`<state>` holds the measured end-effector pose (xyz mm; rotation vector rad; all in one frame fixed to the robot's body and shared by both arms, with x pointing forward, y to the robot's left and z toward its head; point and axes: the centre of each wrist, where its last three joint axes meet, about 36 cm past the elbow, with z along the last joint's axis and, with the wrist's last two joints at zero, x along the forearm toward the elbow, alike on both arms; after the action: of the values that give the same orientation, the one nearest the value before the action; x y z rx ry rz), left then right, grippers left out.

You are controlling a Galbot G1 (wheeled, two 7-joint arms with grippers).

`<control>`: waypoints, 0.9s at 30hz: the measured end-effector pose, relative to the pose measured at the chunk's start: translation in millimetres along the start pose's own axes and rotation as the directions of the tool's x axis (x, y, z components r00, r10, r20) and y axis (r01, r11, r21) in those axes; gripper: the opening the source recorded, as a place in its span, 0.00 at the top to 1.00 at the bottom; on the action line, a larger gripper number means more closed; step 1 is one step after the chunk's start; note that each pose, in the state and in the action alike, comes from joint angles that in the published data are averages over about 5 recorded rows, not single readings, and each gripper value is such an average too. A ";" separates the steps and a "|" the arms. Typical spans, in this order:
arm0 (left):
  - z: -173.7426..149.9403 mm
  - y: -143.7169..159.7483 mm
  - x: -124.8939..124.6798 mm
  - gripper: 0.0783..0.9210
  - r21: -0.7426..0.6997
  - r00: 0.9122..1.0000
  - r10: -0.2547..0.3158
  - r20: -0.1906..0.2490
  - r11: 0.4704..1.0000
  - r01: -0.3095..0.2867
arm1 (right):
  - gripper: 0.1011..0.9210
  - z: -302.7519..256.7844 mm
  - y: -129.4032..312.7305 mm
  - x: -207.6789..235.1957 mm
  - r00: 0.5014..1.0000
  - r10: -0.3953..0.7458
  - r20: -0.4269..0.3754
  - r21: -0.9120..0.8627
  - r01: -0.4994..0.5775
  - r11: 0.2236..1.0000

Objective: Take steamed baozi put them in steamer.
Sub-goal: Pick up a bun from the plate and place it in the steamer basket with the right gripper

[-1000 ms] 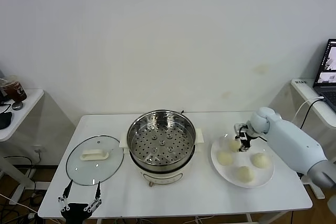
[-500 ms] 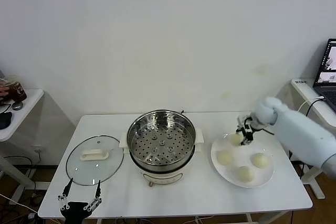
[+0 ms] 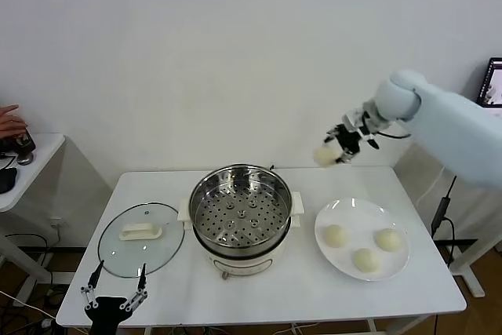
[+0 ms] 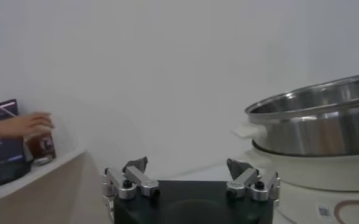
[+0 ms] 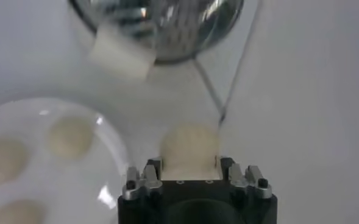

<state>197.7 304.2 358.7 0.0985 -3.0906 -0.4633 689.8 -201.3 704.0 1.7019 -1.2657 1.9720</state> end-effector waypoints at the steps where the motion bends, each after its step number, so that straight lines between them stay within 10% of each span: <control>1: -0.2 0.7 0.2 0.12 -0.001 1.000 -0.002 0.000 1.000 0.002 | 0.42 -10.0 -7.5 -5.8 1.000 -0.008 0.013 0.039 0.008 0.999; 27: -6.6 12.6 -1.4 0.12 -0.013 0.999 -0.043 0.020 0.999 0.043 | 0.42 -122.6 -69.6 -145.9 0.983 -0.183 0.012 0.662 0.129 0.738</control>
<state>198.5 314.3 368.8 0.1620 -3.1095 -0.4885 695.1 -20.9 611.3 2.1068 -0.3956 2.4349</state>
